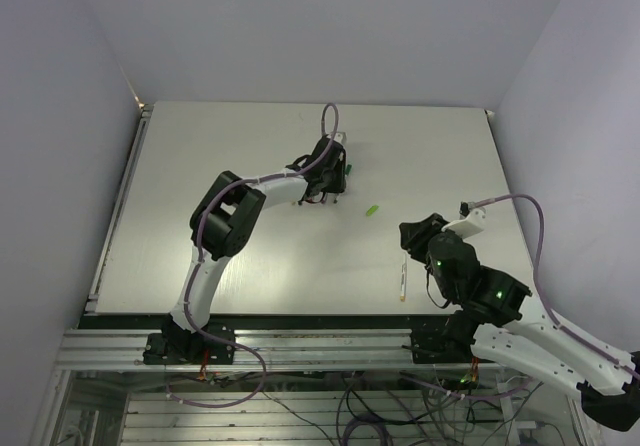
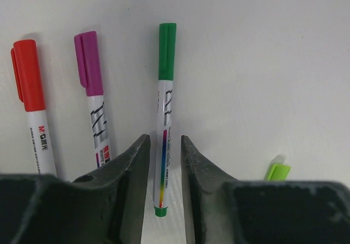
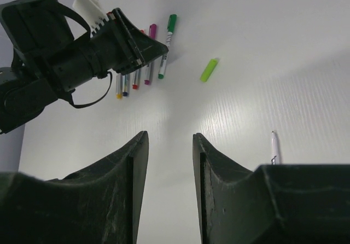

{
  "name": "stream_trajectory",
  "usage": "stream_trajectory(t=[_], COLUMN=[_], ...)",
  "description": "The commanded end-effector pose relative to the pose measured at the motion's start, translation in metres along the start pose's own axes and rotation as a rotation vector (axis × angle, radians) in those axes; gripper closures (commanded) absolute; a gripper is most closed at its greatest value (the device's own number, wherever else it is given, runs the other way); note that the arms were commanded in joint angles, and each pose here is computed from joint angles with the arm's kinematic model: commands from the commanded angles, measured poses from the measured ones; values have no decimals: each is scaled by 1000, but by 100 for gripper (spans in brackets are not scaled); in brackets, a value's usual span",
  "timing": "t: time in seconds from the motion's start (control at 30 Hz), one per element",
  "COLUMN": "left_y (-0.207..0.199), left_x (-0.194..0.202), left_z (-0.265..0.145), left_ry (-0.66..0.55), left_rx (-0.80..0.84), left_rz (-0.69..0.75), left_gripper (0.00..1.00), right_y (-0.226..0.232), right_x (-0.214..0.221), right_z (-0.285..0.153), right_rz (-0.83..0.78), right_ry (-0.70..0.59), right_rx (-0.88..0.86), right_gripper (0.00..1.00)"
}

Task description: Insert the pens into the pen caps

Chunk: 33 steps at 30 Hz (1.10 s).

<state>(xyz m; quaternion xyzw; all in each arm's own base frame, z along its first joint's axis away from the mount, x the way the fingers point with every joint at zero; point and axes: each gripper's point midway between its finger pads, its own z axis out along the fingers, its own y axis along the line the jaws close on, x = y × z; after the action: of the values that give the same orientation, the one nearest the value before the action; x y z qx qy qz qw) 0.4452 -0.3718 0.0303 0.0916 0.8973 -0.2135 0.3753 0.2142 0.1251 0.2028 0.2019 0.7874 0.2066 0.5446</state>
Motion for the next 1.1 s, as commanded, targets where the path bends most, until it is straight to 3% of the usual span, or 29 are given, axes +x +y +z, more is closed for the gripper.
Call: stream_trajectory(t=[0.0, 0.33, 0.6, 0.77, 1.07], left_y=[4, -15, -30, -54, -143], left_x=[-3, -48, -60, -26, 85], left_z=[-2, -35, -86, -118, -160], left_ry=[-11, -115, -194, -195, -104], left_rx=[-14, 37, 108, 139, 281], left_rz=[-17, 0, -24, 31, 153], left_gripper=[58, 52, 50, 49, 47], right_y=[-4, -1, -16, -18, -37], right_x=[1, -11, -15, -28, -85], right_z=[3, 5, 8, 10, 18], right_rz=[-7, -24, -24, -74, -50], right_ry=[-15, -53, -65, -92, -211], right_rx=[18, 44, 207, 316, 439], right_gripper=[63, 63, 62, 58, 58])
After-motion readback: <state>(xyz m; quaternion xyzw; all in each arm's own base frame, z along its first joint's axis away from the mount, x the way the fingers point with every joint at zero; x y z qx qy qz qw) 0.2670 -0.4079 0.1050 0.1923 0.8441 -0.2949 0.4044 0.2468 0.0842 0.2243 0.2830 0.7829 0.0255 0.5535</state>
